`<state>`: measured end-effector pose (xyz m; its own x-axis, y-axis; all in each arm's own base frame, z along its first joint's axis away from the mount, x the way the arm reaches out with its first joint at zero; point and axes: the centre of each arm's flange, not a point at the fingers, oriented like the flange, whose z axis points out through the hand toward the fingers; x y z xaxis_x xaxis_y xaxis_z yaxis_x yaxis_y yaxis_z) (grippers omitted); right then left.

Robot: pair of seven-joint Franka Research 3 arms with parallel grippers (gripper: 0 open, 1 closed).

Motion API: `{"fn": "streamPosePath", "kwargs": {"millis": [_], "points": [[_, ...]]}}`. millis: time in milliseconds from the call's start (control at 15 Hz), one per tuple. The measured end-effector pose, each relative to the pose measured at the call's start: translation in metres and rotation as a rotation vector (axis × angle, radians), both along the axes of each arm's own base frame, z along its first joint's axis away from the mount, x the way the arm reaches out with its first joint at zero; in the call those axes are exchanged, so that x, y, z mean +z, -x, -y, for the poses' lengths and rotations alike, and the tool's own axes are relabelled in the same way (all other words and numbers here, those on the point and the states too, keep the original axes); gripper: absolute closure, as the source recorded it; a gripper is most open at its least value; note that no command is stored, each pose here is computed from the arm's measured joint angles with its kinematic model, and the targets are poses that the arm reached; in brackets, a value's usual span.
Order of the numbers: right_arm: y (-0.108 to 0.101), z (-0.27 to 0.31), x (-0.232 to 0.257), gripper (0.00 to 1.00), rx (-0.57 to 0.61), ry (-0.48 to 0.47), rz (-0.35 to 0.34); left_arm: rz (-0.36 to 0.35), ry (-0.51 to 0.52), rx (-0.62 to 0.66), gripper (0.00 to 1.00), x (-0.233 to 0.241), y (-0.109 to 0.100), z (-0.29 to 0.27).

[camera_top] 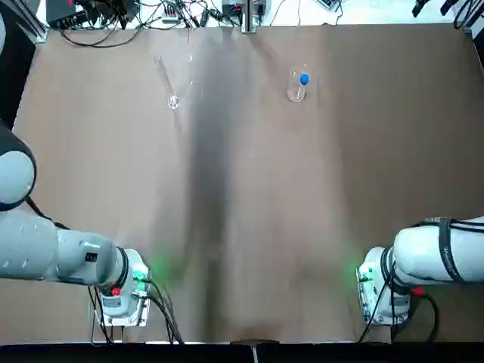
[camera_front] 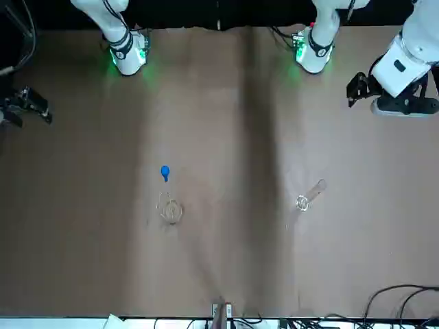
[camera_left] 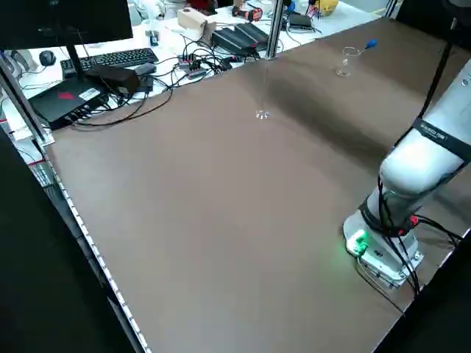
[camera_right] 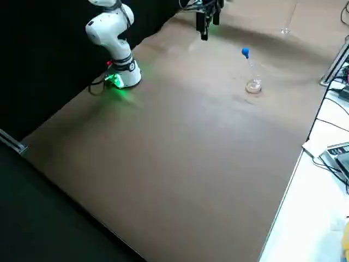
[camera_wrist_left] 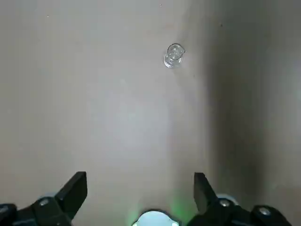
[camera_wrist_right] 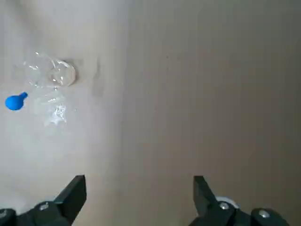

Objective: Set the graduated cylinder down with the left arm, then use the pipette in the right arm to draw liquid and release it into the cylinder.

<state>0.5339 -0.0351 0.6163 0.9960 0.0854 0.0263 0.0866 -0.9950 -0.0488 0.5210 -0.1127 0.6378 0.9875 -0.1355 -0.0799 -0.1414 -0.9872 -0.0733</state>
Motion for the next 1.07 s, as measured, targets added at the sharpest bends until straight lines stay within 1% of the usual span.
{"fn": "streamPosePath", "kwargs": {"millis": [133,267,467,667,800,1000,1067], "points": [[0.001,0.001,-0.02,0.0,-0.002,-0.002,-0.031,-0.001,0.0,-0.004,0.0,0.0,0.0,0.002],[0.001,0.001,-0.031,0.0,-0.004,-0.003,-0.047,-0.002,0.0,-0.005,0.0,-0.001,0.0,0.002],[0.002,0.002,-0.031,0.0,-0.004,-0.004,-0.048,-0.016,-0.003,0.001,0.0,-0.008,-0.002,-0.001],[0.001,-0.011,-0.031,0.0,0.02,-0.005,-0.047,-0.05,-0.006,0.01,0.0,-0.026,-0.011,-0.008],[-0.002,-0.043,-0.036,0.0,0.079,-0.007,-0.055,-0.077,-0.004,-0.02,0.0,-0.043,-0.022,-0.015],[-0.009,-0.116,-0.054,0.0,0.196,-0.021,-0.063,-0.089,0.02,-0.144,0.0,-0.063,-0.04,-0.035],[-0.012,-0.155,-0.064,0.0,0.237,-0.081,-0.056,-0.077,0.044,-0.228,0.0,-0.072,-0.051,-0.047]]}}
